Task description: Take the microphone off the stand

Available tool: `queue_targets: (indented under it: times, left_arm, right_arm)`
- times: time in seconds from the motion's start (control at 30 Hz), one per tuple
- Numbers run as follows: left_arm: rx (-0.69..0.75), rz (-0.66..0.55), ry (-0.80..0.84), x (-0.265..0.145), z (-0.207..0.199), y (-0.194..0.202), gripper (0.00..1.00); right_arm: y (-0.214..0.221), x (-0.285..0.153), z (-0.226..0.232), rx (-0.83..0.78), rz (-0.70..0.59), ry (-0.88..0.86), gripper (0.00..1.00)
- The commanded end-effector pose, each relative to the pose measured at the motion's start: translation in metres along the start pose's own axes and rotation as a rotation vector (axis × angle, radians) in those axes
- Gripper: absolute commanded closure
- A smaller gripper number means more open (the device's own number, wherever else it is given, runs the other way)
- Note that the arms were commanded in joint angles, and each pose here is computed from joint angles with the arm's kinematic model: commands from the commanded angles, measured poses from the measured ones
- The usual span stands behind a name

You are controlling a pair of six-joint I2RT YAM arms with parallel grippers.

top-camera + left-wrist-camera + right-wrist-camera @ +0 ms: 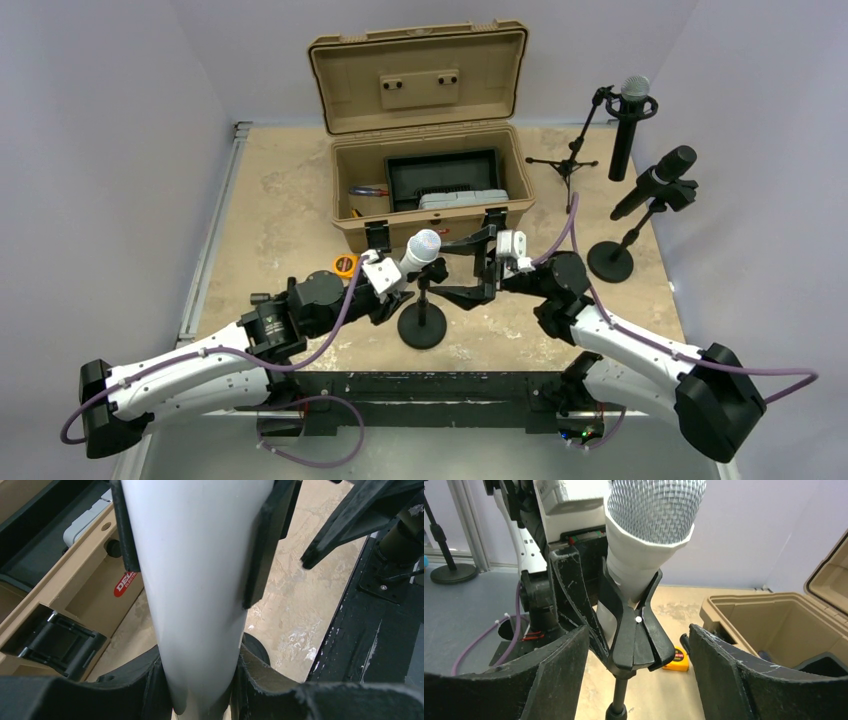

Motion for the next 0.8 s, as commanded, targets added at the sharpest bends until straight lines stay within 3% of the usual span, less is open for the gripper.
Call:
queue_targets:
  times: [0.0,0.17,0.3,0.77]
  left_arm:
    - [-0.044,-0.083,0.028,0.0015,-0.0049,-0.0191,1.0]
    - [-0.044,-0.086,0.028,0.0018,-0.005,-0.0197,1.0]
    - [-0.042,-0.083,0.029,0.0021,-0.005,-0.0194,1.0]
    - [-0.04,-0.084,0.022,-0.0002,-0.0042,-0.0199,1.0]
  right_arm:
    - [0.0005,0.005,-0.0013,-0.01,-0.016,-0.023,0.3]
    - [-0.001,0.0041,-0.0017,-0.017,-0.02,-0.009,0.32]
    - [-0.0057,0.0026,-0.0011,-0.031,-0.033,-0.001,0.4]
    - [0.0005,0.0063,-0.0035,-0.033,-0.003,-0.03,1.0]
Point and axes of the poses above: each gripper's point midway between its finger pads, its own x axis out along the fingers, its own z axis along the line the jaws close on, y = z × x, the point moved 10 cm from there along -x, back along the fingers, and after that the axes turned 10 degrees about -x, right-handed, at the moved point
